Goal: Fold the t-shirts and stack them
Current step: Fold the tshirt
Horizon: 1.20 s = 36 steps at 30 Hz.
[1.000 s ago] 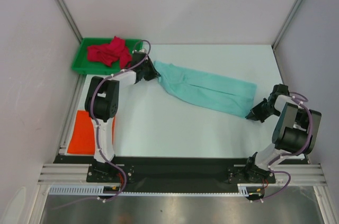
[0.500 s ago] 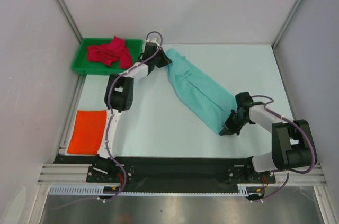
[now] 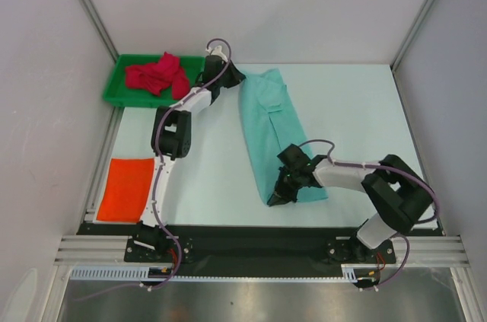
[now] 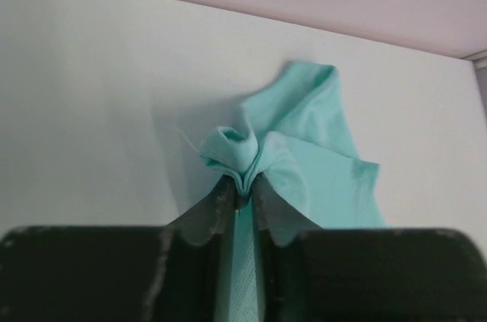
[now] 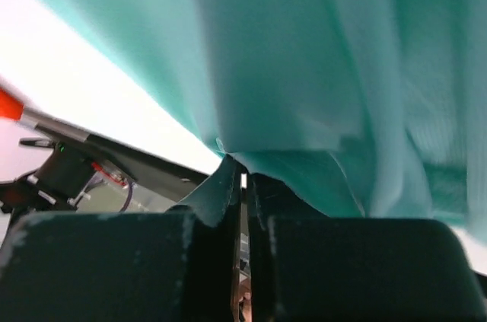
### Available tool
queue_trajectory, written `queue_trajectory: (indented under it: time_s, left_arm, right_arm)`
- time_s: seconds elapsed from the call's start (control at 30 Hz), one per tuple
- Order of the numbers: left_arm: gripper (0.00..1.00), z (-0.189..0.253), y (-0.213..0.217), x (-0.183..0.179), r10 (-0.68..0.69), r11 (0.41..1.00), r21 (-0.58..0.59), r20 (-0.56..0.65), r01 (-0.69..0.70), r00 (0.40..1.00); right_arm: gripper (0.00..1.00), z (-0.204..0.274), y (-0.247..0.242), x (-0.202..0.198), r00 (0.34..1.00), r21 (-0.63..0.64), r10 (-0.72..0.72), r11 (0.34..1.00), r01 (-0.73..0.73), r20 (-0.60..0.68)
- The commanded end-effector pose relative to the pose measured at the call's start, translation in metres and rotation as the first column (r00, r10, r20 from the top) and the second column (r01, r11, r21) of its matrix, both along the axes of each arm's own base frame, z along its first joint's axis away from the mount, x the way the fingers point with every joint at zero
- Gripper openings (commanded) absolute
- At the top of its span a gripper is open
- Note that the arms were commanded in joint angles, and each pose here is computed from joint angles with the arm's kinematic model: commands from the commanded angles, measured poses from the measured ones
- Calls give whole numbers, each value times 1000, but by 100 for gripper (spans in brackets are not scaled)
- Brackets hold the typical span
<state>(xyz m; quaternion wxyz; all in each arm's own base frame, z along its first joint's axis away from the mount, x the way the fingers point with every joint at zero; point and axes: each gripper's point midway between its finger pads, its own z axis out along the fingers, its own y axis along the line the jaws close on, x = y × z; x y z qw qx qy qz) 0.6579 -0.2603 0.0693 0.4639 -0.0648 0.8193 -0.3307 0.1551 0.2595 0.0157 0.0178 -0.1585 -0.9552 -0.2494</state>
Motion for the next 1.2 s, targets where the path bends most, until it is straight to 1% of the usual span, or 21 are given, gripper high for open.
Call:
queue_trajectory:
  time_s: [0.0, 0.13, 0.17, 0.23, 0.27, 0.33, 0.37, 0.43, 0.47, 0.53, 0.57, 0.6, 0.63, 0.7, 0.73, 0.8, 0.83, 0.9, 1.0, 1.03, 1.17]
  left_arm:
    - [21, 56, 31, 15, 22, 999, 46, 132, -28, 991]
    - [43, 72, 50, 11, 2, 992, 127, 136, -19, 991]
    - [56, 72, 56, 7, -4, 987, 159, 124, -16, 992]
    - [62, 93, 62, -2, -18, 982, 190, 133, -7, 991]
    - [68, 94, 65, -9, -41, 974, 225, 118, 14, 992]
    - [69, 125, 64, -23, -85, 968, 244, 141, 49, 986]
    - [69, 135, 62, -33, -107, 967, 244, 134, 72, 985]
    - [69, 139, 60, -53, -145, 963, 241, 104, 117, 984]
    - [69, 172, 58, -72, -169, 962, 237, 139, 133, 976]
    - [69, 159, 57, -106, -196, 955, 241, 83, 171, 977]
    - [69, 189, 57, -128, -209, 956, 238, 132, 173, 969]
    - [70, 192, 55, -146, -221, 954, 235, 128, 187, 967]
    - [70, 161, 55, -171, -239, 947, 234, 51, 221, 970]
    - [70, 173, 47, -217, -289, 936, 221, 49, 272, 956]
    - [70, 139, 46, -246, -304, 931, 196, -45, 307, 951]
    - [71, 144, 37, -293, -348, 924, 150, -46, 351, 936]
    - [71, 113, 32, -327, -365, 920, 101, -137, 379, 921]
    - [71, 96, 30, -370, -399, 909, 60, -162, 412, 903]
    - [69, 73, 23, -408, -430, 899, -7, -214, 438, 877]
    - [63, 76, 16, -419, -459, 888, -70, -222, 455, 860]
    - [52, 62, 9, -421, -486, 873, -90, -226, 479, 844]
  right_arm:
    - [4, 2, 53, 16, 998, 80, -27, 997, 23, 54]
    - [9, 15, 100, 24, 997, 151, 25, 988, -36, 74]
    - [21, 17, 104, 23, 996, 154, 47, 986, -59, 79]
    - [29, 23, 111, 17, 993, 177, 93, 978, -106, 78]
    - [40, 27, 114, 12, 989, 177, 124, 975, -136, 81]
    - [45, 33, 114, 4, 975, 182, 197, 960, -213, 102]
    - [52, 42, 110, 1, 968, 176, 224, 954, -241, 115]
    - [55, 53, 104, -3, 938, 164, 301, 930, -329, 174]
    - [60, 62, 94, -7, 930, 140, 319, 928, -346, 182]
    - [62, 73, 85, -11, 908, 130, 357, 911, -390, 222]
    - [62, 73, 76, -15, 907, 111, 367, 912, -395, 207]
    - [62, 79, 65, -15, 909, 100, 355, 918, -383, 220]
    - [63, 76, 54, -14, 912, 72, 345, 927, -368, 221]
    - [63, 86, 37, -9, 918, 82, 304, 939, -334, 255]
    - [63, 79, 25, -13, 924, 74, 296, 944, -321, 243]
    - [63, 87, 12, -9, 923, 102, 263, 948, -301, 280]
    - [62, 83, 5, -10, 927, 102, 255, 951, -292, 276]
    - [62, 83, -7, -6, 931, 107, 224, 959, -264, 289]
    - [56, 85, -20, 6, 943, 153, 152, 967, -204, 296]
    - [55, 86, -25, 13, 946, 156, 126, 971, -179, 299]
    - [51, 83, -47, 26, 958, 106, 95, 986, -128, 271]
